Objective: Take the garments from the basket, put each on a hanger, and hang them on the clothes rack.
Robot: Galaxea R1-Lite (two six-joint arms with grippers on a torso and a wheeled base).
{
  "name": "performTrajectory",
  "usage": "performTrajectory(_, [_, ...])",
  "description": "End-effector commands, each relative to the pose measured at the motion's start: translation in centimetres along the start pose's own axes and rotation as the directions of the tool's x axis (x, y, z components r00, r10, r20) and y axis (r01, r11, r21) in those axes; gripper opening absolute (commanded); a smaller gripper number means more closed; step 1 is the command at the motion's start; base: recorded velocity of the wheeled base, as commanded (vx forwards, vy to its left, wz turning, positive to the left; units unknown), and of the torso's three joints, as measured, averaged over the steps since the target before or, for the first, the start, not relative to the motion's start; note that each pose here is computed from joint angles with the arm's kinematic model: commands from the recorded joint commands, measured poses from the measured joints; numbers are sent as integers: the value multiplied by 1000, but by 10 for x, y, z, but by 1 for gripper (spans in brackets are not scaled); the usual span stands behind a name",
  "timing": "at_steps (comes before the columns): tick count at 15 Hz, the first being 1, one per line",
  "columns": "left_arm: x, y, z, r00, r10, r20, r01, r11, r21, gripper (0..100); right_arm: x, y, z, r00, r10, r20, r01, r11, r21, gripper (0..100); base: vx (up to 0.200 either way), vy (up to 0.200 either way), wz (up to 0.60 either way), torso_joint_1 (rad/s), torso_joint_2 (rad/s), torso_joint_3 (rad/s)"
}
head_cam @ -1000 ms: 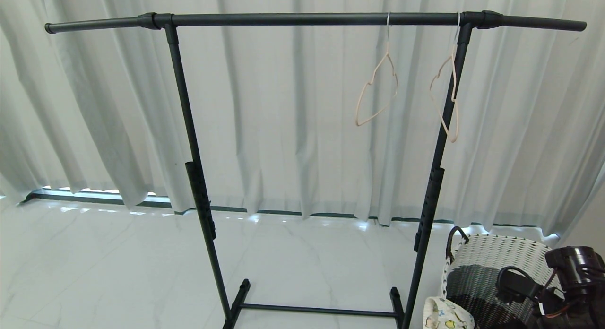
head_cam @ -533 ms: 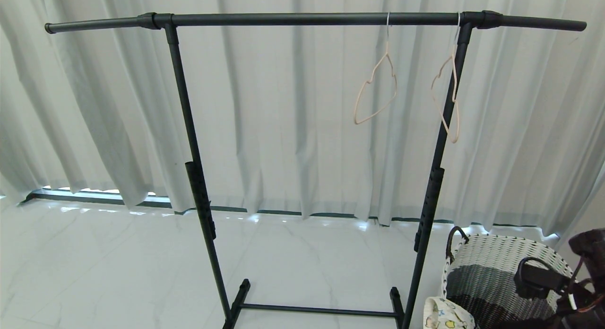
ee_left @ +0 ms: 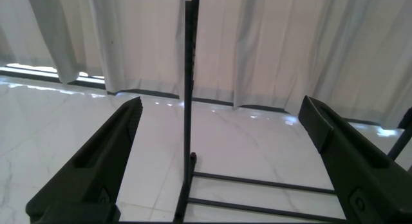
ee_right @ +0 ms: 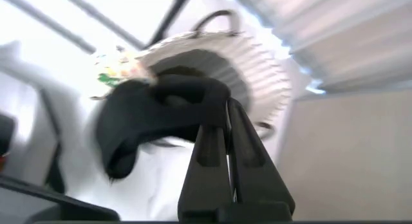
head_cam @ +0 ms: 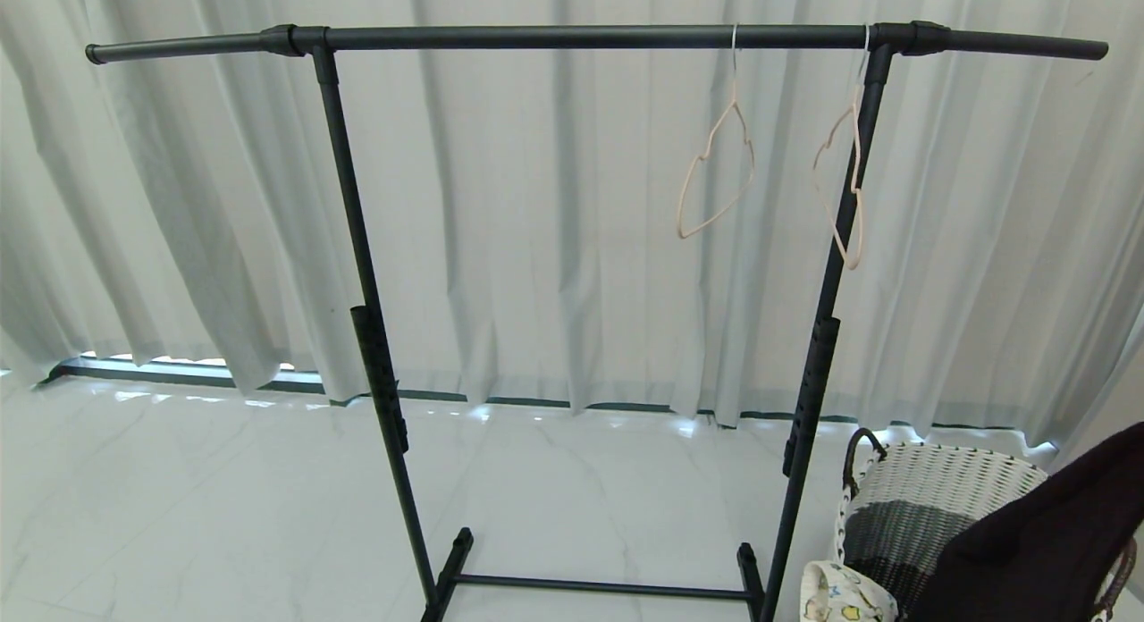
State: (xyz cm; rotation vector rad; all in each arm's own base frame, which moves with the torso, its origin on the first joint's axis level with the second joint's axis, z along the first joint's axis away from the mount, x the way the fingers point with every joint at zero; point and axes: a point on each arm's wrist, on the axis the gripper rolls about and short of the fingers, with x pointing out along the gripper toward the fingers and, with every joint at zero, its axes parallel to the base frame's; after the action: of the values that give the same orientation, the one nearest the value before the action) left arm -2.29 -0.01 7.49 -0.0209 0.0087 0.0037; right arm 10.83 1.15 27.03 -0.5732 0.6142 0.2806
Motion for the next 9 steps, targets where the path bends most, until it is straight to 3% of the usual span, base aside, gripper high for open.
performTrajectory(1, [0, 0, 0, 1000, -1, -2, 1, 1000, -2, 100, -37, 3, -4, 994, -70, 82, 70, 998, 0, 0, 0, 0, 0, 0, 0, 0])
performTrajectory(3, [0, 0, 0, 1000, -1, -2, 1, 1000, -2, 100, -43, 2, -4, 994, -82, 78, 82, 997, -1, 0, 0, 0, 0, 0, 0, 0])
performTrajectory(9, [0, 0, 0, 1000, -1, -2, 1, 1000, 1, 100, -42, 3, -5, 995, -89, 55, 90, 996, -14, 0, -200, 0, 0, 2, 4, 4])
